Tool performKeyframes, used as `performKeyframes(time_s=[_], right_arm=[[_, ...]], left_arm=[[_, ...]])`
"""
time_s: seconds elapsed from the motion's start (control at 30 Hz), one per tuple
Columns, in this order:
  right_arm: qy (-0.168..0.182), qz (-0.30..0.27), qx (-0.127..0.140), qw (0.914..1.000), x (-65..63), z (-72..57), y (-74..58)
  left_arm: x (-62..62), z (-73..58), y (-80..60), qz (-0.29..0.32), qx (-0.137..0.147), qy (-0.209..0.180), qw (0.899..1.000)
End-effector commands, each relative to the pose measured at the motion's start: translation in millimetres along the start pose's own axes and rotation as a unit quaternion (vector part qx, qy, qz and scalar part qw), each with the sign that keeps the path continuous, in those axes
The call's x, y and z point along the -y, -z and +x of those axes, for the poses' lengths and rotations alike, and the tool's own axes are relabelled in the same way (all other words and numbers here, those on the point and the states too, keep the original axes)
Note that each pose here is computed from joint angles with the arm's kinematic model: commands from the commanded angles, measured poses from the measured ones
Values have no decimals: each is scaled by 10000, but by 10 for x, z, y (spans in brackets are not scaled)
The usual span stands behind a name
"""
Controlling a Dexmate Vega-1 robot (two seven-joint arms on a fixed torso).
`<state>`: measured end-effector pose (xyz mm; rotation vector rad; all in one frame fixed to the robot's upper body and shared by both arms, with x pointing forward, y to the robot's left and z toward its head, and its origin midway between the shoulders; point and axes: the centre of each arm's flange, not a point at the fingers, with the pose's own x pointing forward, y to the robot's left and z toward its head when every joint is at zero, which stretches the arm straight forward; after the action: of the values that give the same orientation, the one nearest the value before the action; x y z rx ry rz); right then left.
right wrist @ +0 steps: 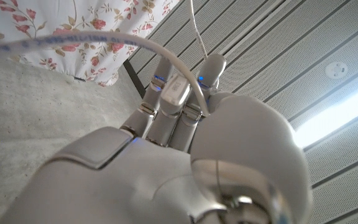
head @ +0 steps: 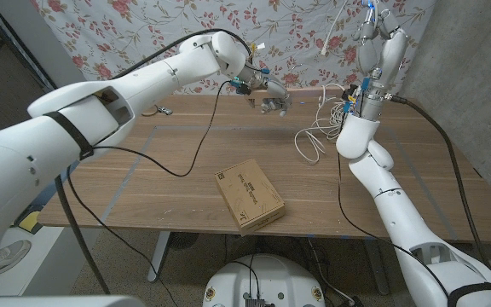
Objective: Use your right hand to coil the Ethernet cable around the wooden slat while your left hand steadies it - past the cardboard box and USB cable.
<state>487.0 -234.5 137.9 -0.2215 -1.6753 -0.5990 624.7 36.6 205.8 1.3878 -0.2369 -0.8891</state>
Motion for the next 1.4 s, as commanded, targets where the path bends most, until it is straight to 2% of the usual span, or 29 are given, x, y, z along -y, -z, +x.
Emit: performKeyframes(time_s=[0.03, 0.27, 0.37, 0.6, 0.8, 1.03, 1.1, 1.23, 1.27, 1.4], right_arm=[[-854, 237, -565, 9945, -453, 311, 188], [-1477, 106, -949, 9844, -706, 407, 314], [-1782, -119, -1068, 9781, -834, 385, 369], [-2532, -514, -1309, 9571, -1142, 269, 522], [-3140, -952, -1463, 9332, -1337, 165, 681], [-3531, -1498, -1473, 9117, -1409, 38, 837], [-3666, -1575, -1591, 9030, -1412, 28, 864], [-3954, -1716, -1641, 8873, -1406, 26, 882], [-4047, -1744, -1660, 8822, -1404, 29, 883], [-4482, -2093, -1708, 8521, -1413, 63, 864]], left_arm=[[-17, 75, -43, 104, -23, 108, 9999], [-29, 90, -56, 183, 8, 160, 9997], [-30, 89, -60, 204, 78, 219, 9995], [-23, 98, -55, 260, 136, 348, 9990], [-20, 73, -30, 268, 141, 370, 9989], [-24, 42, 12, 244, 132, 343, 9990], [-27, 38, 20, 246, 127, 341, 9990], [-35, 34, 31, 252, 134, 340, 9990], [-38, 34, 33, 254, 133, 348, 9990], [-47, 33, 44, 262, 135, 348, 9990]])
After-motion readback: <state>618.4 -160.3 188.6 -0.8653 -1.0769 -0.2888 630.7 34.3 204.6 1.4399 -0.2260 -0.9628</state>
